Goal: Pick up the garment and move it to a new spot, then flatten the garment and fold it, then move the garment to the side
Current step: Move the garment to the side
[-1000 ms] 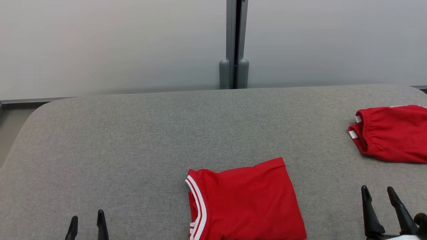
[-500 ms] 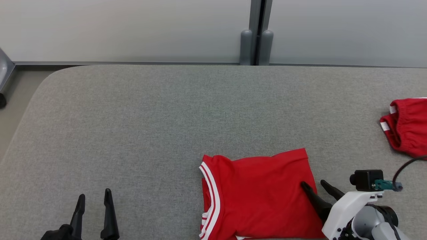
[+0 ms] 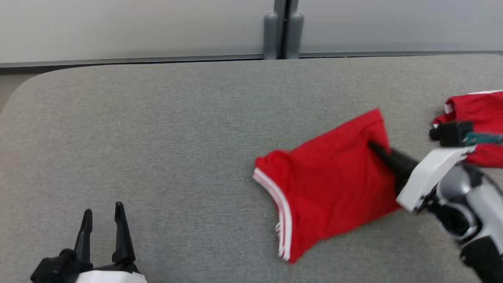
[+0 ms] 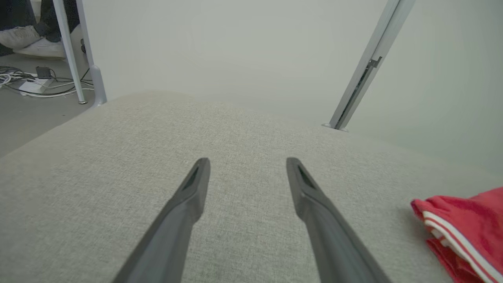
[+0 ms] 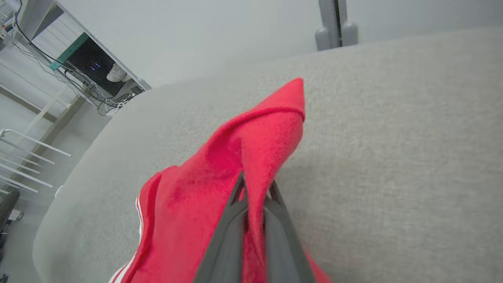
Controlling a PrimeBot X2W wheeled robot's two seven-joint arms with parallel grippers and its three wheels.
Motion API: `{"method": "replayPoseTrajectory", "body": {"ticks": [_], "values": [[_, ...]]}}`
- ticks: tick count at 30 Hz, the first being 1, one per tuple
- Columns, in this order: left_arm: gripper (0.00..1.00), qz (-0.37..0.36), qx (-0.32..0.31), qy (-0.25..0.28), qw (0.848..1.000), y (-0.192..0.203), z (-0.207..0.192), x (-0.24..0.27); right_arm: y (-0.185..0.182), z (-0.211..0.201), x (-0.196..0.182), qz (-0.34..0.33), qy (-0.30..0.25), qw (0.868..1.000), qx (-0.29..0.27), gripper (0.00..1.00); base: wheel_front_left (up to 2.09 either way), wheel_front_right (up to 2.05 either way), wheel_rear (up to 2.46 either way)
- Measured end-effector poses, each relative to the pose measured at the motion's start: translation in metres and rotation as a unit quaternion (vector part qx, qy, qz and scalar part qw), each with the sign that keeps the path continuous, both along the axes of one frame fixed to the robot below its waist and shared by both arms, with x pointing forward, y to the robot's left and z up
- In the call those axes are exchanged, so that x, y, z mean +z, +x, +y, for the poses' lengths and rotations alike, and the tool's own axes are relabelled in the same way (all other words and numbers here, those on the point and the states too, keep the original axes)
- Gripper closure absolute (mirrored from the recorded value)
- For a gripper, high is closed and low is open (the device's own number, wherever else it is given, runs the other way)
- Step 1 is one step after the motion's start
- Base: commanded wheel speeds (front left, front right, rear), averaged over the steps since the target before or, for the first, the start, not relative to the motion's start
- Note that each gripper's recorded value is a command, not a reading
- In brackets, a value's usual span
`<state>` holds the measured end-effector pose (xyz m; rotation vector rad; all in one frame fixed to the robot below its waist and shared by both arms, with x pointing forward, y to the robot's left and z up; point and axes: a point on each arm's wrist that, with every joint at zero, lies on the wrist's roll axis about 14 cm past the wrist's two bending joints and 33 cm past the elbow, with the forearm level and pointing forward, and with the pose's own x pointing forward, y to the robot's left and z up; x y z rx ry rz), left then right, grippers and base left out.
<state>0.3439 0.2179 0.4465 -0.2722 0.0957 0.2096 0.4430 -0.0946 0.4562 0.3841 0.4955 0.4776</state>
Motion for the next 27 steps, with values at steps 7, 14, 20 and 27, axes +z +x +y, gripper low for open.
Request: {"method": "replayPoseTrajectory", "body": {"ticks": [7,14,20,27], "values": [[0.00,-0.012,-0.095,-0.010,0.995,0.056,-0.060,-0.004,0.052,-0.127,0.062,-0.070,-0.117,0.987,-0.084,1.00,0.00,0.00,0.00],[0.00,-0.001,-0.145,-0.015,0.989,0.084,-0.096,-0.020,0.077,-0.196,0.075,-0.077,-0.167,0.971,-0.150,1.00,0.00,0.00,0.00],[0.00,0.015,-0.143,-0.012,0.990,0.081,-0.093,-0.031,0.084,-0.230,0.069,-0.057,-0.220,0.958,-0.172,0.79,0.00,0.00,0.00],[0.00,0.025,-0.136,-0.013,0.990,0.076,-0.088,-0.036,0.081,-0.289,0.092,-0.094,-0.340,0.912,-0.209,0.00,0.00,0.00,0.00]]}}
